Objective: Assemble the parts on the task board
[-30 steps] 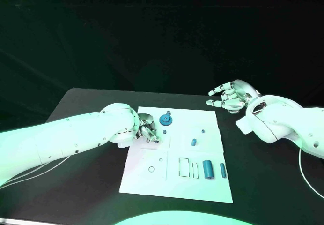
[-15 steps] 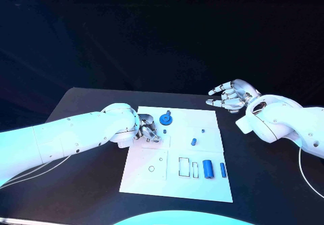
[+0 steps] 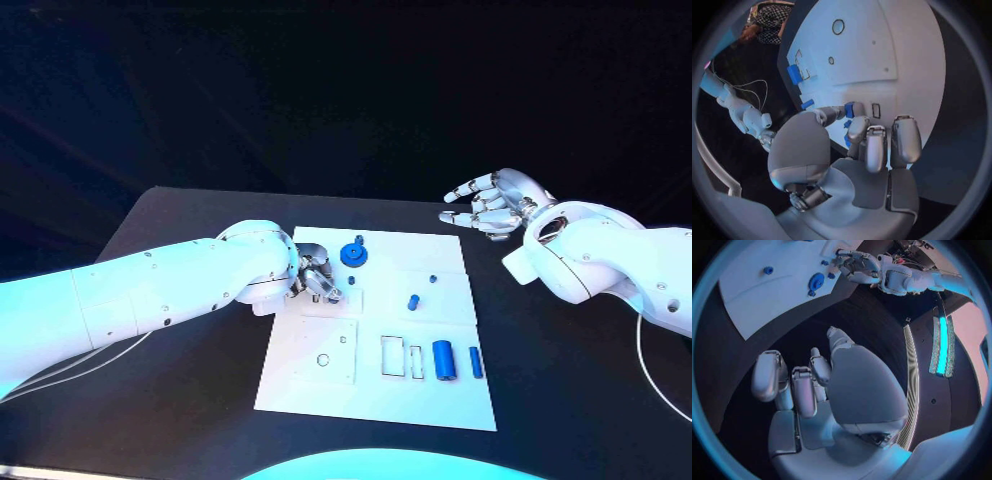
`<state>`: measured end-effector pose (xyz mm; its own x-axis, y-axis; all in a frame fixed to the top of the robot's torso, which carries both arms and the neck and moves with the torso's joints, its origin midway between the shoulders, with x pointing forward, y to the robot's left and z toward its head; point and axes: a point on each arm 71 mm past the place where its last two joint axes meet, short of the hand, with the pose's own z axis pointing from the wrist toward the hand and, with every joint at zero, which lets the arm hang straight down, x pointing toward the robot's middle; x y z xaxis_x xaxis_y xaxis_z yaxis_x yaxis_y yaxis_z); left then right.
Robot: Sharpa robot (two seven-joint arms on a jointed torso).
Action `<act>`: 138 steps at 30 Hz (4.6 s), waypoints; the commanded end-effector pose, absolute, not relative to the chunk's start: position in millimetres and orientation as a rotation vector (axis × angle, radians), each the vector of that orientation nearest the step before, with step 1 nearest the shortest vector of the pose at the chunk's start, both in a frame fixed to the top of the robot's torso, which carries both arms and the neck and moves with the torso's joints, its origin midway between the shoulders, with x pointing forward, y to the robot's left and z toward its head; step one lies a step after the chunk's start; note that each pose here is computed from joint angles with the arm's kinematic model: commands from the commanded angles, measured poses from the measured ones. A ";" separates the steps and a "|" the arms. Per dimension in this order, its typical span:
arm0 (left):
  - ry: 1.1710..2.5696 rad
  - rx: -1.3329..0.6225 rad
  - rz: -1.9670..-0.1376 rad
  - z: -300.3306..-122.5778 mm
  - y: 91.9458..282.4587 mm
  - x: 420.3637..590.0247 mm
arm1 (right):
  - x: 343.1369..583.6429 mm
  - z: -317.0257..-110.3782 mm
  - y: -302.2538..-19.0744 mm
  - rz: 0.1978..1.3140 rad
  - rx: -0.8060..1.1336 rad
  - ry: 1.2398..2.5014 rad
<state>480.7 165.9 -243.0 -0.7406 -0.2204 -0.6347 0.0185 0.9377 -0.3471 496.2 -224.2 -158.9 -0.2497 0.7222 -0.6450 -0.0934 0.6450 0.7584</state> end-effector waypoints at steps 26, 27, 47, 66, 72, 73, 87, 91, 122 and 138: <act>2.395 -0.131 -0.437 -246.3 163.2 479.4 | 496.1 -159.7 -223.5 0.843 0.507 1.664; 2.394 -0.131 -0.437 -246.2 163.4 479.5 | 496.1 -159.8 -223.4 0.843 0.507 1.665; 2.357 -0.167 -0.445 -241.2 167.0 482.1 | 495.5 -161.9 -224.8 0.840 0.511 1.667; 2.295 -0.227 -0.477 -207.1 177.4 497.6 | 497.1 -163.0 -226.5 0.834 0.515 1.663; 2.260 -0.257 -0.480 -191.5 184.4 510.0 | 497.5 -163.1 -226.3 0.834 0.515 1.662; 2.251 -0.265 -0.478 -189.0 185.8 513.2 | 497.6 -163.1 -226.2 0.834 0.515 1.662; 2.238 -0.285 -0.375 -184.2 201.8 549.1 | 497.7 -163.1 -225.6 0.835 0.515 1.662; 2.268 -0.281 -0.355 -188.9 202.2 554.4 | 497.8 -163.1 -225.1 0.835 0.515 1.663; 2.369 -0.314 -0.334 -216.2 195.4 566.5 | 498.6 -163.0 -222.1 0.831 0.517 1.658; 2.396 -0.302 -0.338 -222.8 189.7 565.3 | 498.8 -163.1 -221.4 0.832 0.516 1.660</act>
<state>566.5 193.7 -222.2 -0.7186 -0.3100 -0.6225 -0.1401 0.9413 -0.3071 498.9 -222.3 -163.3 -0.2494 0.7213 -0.6461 -0.0828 0.6489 0.7564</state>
